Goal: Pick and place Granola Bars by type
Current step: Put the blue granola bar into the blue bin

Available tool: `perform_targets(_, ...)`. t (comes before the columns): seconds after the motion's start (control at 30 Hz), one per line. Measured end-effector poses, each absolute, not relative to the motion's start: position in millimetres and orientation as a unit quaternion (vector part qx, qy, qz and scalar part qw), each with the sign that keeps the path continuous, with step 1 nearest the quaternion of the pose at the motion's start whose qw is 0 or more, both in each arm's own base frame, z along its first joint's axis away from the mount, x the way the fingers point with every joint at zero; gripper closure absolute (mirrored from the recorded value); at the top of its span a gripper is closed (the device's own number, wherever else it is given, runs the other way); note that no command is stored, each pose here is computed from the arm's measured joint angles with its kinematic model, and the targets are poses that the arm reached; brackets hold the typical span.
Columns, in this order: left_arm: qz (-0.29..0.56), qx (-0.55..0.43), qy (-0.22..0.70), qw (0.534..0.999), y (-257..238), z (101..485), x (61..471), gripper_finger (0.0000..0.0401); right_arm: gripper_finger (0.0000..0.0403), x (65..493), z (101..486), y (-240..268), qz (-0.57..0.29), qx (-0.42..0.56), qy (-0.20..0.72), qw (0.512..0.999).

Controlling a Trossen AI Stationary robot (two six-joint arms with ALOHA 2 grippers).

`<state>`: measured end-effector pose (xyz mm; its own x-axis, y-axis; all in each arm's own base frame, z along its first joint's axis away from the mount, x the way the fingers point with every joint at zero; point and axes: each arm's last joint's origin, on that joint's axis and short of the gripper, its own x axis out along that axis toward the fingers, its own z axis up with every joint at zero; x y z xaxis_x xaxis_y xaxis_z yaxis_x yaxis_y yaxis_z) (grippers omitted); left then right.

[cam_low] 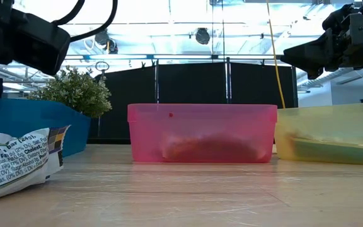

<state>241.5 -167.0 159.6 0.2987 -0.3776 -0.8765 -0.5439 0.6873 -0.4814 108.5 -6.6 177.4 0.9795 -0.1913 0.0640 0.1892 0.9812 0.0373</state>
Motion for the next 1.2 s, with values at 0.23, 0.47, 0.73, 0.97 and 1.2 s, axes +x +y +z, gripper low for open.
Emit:
perform_targets(0.23,0.047,-0.397,0.580,0.710,-169.7,157.5,245.6,0.0279,0.0277,108.5,177.4,-6.6,-0.096,0.015,-0.034,0.995)
perform_targets(0.47,0.059,-0.393,0.591,0.702,-167.1,153.2,245.7,0.0279,0.0277,108.5,177.4,-6.6,-0.096,0.015,-0.034,0.995)
perform_targets(0.73,0.052,-0.395,0.605,0.689,-167.1,148.3,247.2,0.0343,0.0277,108.4,177.4,-6.6,-0.096,0.015,-0.034,0.995)
perform_targets(0.97,0.004,-0.388,0.580,0.716,-170.9,160.1,255.6,0.0397,0.0277,108.4,177.8,-6.6,-0.096,0.015,-0.035,0.995)
perform_targets(1.2,-0.034,-0.323,0.552,0.768,-181.6,205.9,275.6,0.0398,0.0277,108.4,177.8,-6.6,-0.096,0.016,-0.036,0.995)
